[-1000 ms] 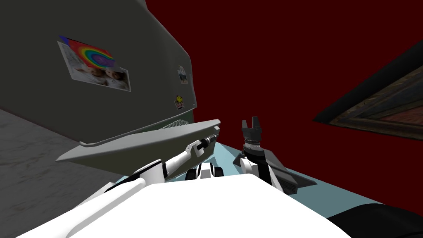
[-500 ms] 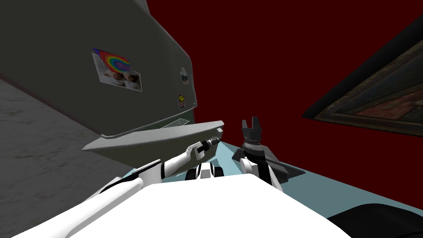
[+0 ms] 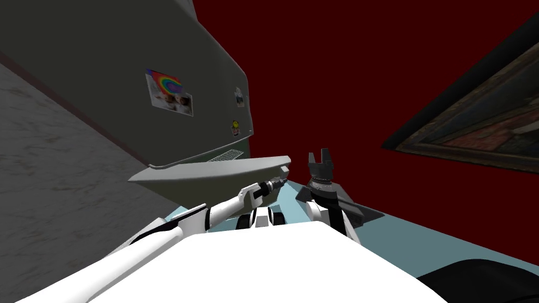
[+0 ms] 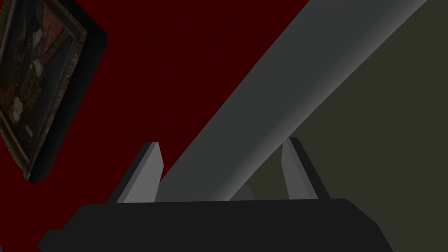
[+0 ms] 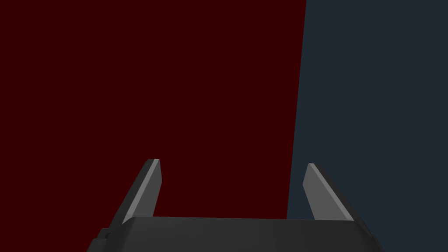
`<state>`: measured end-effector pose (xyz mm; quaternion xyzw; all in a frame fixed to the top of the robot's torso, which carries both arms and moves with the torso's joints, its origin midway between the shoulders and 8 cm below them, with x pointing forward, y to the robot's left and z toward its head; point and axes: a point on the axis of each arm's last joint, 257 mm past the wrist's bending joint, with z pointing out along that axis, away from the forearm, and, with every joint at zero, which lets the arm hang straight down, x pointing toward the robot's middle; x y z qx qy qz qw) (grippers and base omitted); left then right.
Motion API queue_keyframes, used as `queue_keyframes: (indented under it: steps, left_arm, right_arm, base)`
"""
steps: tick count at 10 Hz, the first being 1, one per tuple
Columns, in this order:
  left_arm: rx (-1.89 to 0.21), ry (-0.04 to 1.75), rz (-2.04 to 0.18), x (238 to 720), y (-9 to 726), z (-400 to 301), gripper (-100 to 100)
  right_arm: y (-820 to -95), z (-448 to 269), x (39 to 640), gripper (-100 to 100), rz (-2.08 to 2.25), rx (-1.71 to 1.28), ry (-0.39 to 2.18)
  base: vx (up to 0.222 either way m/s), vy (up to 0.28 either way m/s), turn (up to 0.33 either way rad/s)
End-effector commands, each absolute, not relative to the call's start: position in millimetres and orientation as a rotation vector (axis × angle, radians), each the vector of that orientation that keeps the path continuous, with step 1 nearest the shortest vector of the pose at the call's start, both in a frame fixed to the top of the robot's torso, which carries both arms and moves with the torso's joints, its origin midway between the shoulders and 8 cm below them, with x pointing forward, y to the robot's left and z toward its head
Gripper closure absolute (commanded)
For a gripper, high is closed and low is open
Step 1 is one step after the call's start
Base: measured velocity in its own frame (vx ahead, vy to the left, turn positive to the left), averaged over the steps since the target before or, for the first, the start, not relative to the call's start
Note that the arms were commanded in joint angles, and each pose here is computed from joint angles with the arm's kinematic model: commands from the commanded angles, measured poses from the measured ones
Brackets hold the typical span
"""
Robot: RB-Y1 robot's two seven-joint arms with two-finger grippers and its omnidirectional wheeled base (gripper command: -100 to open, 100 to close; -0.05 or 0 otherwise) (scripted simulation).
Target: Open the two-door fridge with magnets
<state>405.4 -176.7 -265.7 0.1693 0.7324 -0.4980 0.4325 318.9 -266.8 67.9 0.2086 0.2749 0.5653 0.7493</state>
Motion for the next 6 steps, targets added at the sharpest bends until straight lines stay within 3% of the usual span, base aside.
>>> queue_keyframes:
  steps: [1, 2, 3, 6]
  left_arm:
    - [0.482, 1.817, -1.315, 372.9, -196.2, -264.3, 100]
    - [0.510, 1.810, -1.343, 358.6, -202.6, -261.0, 100]
    - [0.483, 1.819, -1.294, 386.4, -189.9, -252.1, -100]
    - [0.480, 1.818, -1.293, 401.8, -190.0, -229.8, -100]
  right_arm:
    - [-266.8, 67.9, 318.9, 0, 1.236, 0.456, 0.601]
    - [-266.8, 67.9, 318.9, 0, 1.236, 0.456, 0.601]
    - [-266.8, 67.9, 318.9, 0, 1.236, 0.456, 0.601]
    - [-266.8, 67.9, 318.9, 0, 1.236, 0.456, 0.601]
  base:
    - [-0.112, 0.040, -0.027]
    - [-0.096, 0.077, 0.008]
    - [-0.076, 0.046, -0.019]
    - [-0.043, -0.006, 0.010]
